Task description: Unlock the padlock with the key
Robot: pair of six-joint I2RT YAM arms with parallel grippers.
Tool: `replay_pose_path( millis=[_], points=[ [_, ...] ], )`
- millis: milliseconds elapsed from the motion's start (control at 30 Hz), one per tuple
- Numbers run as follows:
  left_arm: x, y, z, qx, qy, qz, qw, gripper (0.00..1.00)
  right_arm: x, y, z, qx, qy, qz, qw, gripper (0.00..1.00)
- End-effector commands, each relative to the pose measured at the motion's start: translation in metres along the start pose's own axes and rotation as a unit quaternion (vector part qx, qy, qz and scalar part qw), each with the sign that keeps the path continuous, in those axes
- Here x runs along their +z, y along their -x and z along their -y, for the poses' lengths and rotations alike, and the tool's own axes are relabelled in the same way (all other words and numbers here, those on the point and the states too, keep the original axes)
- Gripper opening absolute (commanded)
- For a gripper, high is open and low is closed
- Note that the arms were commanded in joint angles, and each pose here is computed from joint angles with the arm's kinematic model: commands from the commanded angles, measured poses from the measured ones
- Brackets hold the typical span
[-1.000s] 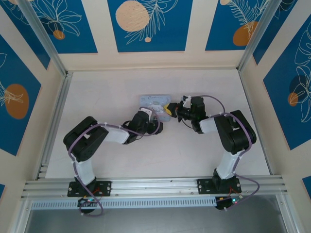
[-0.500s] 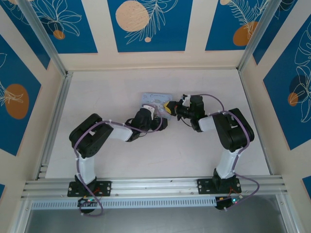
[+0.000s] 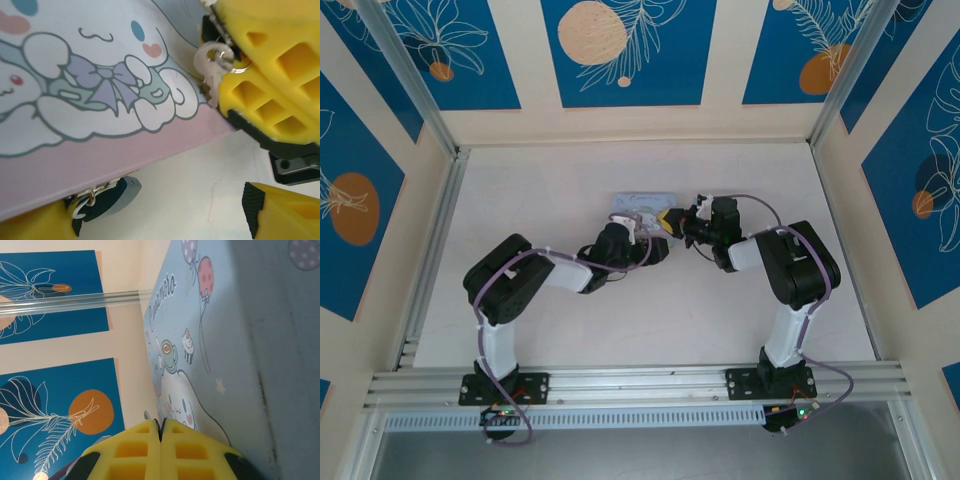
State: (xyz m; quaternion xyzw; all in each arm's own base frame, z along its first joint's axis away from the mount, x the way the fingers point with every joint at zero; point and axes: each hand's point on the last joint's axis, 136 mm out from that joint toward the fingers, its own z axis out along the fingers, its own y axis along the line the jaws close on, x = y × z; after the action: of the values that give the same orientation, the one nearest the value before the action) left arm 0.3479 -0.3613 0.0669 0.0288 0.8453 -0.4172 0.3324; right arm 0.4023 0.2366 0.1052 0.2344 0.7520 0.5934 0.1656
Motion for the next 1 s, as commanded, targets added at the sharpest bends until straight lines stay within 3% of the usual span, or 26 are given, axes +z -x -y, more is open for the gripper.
replay_pose_path(
  millis=[0, 300, 967],
  points=[
    [0.004, 0.008, 0.011, -0.029, -0.037, 0.029, 0.998, 0.81, 0.000, 0.002, 0.022, 0.020, -0.026, 0.004, 0.999, 0.00],
    [0.009, -0.006, 0.001, -0.055, -0.024, 0.032, 0.998, 0.72, 0.002, 0.002, 0.023, 0.023, -0.025, 0.002, 0.999, 0.00],
    [0.005, -0.022, -0.033, -0.128, 0.064, 0.098, 0.985, 0.48, 0.002, 0.001, 0.027, 0.028, -0.025, -0.001, 0.999, 0.00]
  ],
)
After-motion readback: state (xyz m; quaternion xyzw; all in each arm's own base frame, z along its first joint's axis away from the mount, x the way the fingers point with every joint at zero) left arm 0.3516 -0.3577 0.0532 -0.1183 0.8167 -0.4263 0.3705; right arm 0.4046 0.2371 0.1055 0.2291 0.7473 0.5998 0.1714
